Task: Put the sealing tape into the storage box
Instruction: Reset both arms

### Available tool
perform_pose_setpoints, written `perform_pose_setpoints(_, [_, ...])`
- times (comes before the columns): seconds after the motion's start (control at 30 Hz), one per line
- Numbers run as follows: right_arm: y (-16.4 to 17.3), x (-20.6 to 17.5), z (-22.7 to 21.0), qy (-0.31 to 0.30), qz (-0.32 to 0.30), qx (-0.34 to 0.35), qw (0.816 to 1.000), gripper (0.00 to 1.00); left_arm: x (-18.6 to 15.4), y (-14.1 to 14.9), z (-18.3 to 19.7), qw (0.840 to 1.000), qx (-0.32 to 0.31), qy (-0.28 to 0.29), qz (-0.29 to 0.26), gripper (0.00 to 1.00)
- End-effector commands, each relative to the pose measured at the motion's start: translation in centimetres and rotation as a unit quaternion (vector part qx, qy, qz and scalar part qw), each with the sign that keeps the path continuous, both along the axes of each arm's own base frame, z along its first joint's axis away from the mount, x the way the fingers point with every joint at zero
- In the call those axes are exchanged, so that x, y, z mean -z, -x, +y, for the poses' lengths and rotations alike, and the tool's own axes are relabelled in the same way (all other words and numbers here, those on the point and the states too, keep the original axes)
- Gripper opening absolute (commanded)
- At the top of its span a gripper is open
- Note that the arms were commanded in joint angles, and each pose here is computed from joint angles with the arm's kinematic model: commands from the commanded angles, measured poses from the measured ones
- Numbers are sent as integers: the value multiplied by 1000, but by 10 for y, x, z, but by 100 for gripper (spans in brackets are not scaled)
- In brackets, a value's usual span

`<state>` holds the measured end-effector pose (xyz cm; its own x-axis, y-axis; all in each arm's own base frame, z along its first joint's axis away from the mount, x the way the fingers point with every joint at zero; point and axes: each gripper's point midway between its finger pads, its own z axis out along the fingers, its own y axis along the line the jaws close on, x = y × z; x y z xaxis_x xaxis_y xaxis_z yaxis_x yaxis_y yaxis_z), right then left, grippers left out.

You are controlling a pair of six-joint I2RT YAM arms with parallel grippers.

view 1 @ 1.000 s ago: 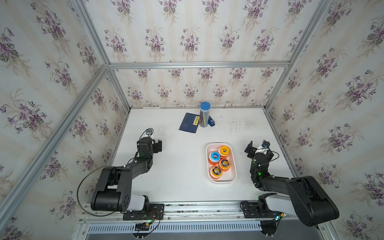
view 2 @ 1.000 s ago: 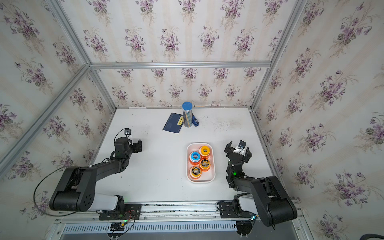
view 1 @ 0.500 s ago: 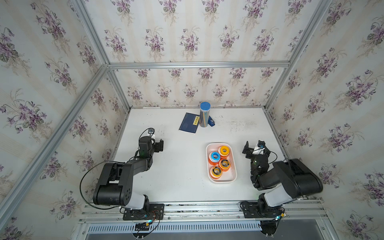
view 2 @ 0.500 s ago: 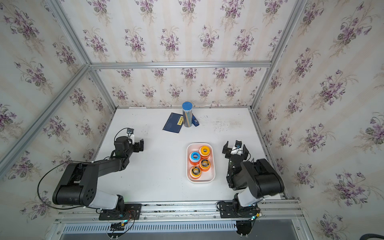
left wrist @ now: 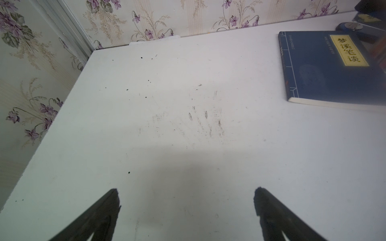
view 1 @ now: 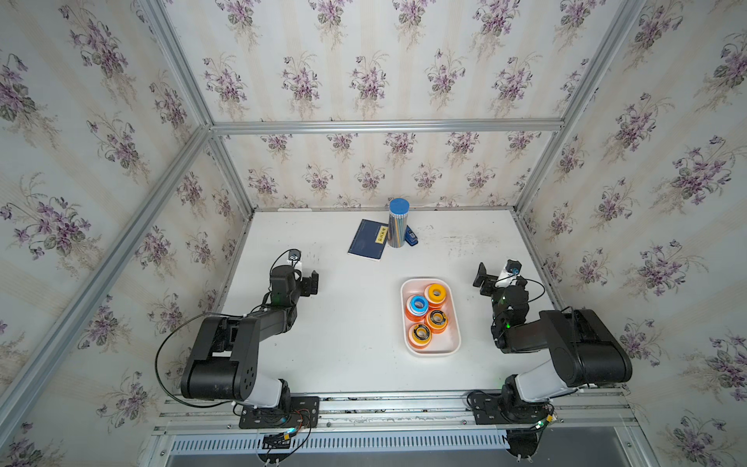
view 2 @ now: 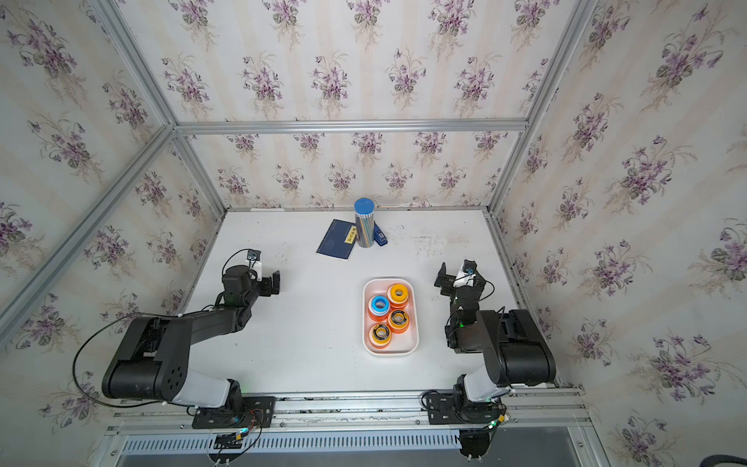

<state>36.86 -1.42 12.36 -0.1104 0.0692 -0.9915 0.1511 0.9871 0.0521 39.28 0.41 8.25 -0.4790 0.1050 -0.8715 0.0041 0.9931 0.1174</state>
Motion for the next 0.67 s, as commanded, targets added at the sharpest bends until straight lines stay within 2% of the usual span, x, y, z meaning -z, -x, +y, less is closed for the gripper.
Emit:
perform_pose_setpoints(0.0, [-1,-2,3,-8,-3,-8,1000,100,-8,-5,-1,1000,3,-1,-18,100])
perform_pose_setpoints(0.37, [-2,-1,4,-7,-2,-9,1000,100,-8,-4,-1,1000,3,-1,-17,100])
perform_pose_setpoints(0.47, [-9,3,15,2,13,-42,999,100,-8,-5,-1,1000,3,-1,-18,100])
perform_pose_setpoints(0.63, [-6,0,15,2,6,-43,999,100,-8,-5,0,1000,2,-2,-17,100])
